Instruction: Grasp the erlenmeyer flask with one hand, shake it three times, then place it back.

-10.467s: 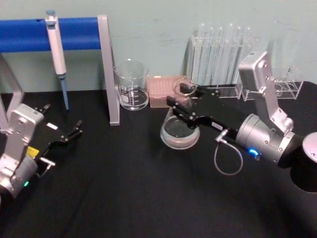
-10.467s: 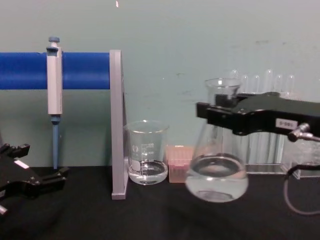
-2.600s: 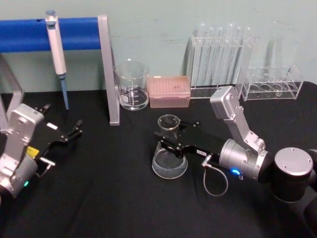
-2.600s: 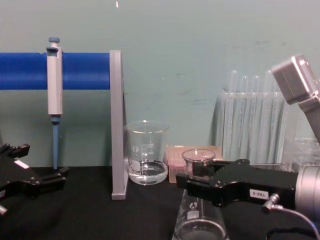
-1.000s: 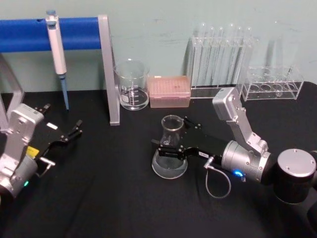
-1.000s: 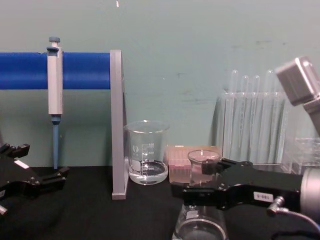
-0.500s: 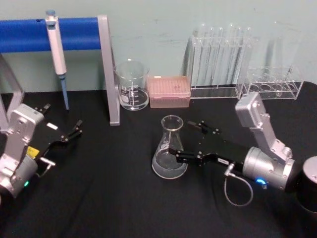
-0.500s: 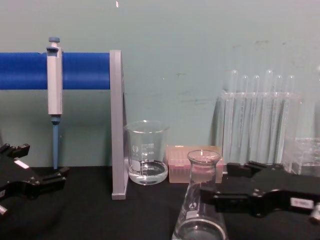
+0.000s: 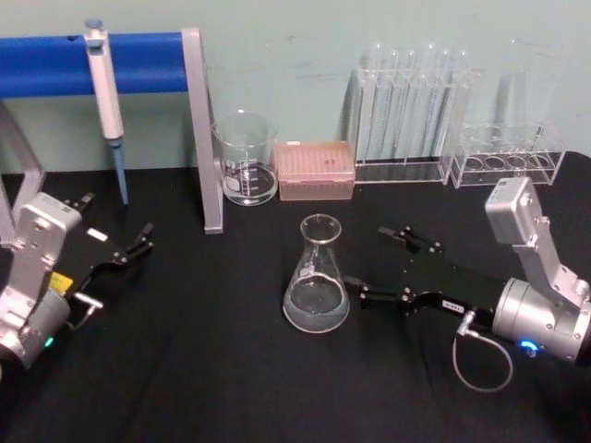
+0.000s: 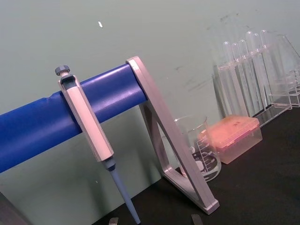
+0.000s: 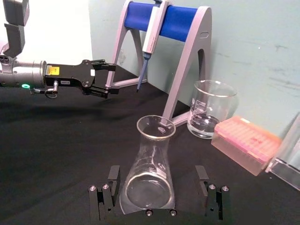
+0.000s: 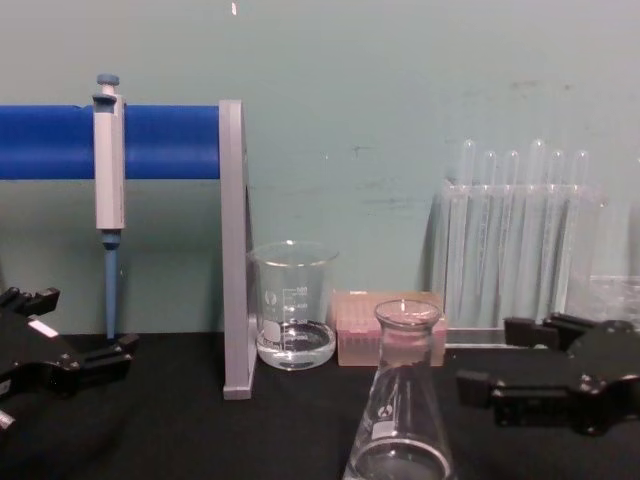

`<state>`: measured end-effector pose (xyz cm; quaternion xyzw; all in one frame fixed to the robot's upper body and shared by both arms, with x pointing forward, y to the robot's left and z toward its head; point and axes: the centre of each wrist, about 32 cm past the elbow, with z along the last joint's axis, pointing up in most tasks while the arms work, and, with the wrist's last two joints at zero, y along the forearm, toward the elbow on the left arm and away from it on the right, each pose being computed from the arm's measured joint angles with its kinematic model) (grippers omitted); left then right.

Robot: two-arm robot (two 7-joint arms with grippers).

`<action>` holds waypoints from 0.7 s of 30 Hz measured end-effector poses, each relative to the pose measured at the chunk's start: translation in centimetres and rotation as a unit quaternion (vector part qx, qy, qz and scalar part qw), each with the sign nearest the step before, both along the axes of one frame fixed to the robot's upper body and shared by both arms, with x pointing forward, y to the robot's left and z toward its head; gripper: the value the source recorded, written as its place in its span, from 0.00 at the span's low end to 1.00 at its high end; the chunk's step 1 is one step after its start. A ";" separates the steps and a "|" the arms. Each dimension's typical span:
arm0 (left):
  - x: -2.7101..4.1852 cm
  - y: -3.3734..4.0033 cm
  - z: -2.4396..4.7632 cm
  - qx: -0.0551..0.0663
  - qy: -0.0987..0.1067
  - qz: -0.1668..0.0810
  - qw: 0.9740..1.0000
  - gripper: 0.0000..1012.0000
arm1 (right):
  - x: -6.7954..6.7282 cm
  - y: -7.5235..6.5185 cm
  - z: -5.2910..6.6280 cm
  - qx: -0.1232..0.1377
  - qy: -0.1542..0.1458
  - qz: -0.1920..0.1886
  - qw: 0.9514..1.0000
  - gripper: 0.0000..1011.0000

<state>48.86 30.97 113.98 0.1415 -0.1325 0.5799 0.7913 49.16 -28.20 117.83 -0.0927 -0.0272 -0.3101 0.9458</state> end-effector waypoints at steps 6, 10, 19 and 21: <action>0.00 0.00 0.00 0.000 0.000 0.000 1.000 0.99 | 0.1 -0.6 0.4 0.002 -0.014 -0.015 1.000 0.99; 0.00 0.00 0.00 0.000 0.000 0.000 1.000 0.99 | 0.2 -0.7 0.7 0.009 -0.026 -0.034 0.999 0.99; 0.00 0.00 0.00 0.000 0.000 0.000 1.000 0.99 | 0.8 -0.3 1.3 0.045 -0.061 -0.104 0.992 0.99; 0.00 0.00 0.00 0.000 0.000 0.000 1.000 0.99 | 0.9 0.0 1.3 0.051 -0.065 -0.121 0.989 0.99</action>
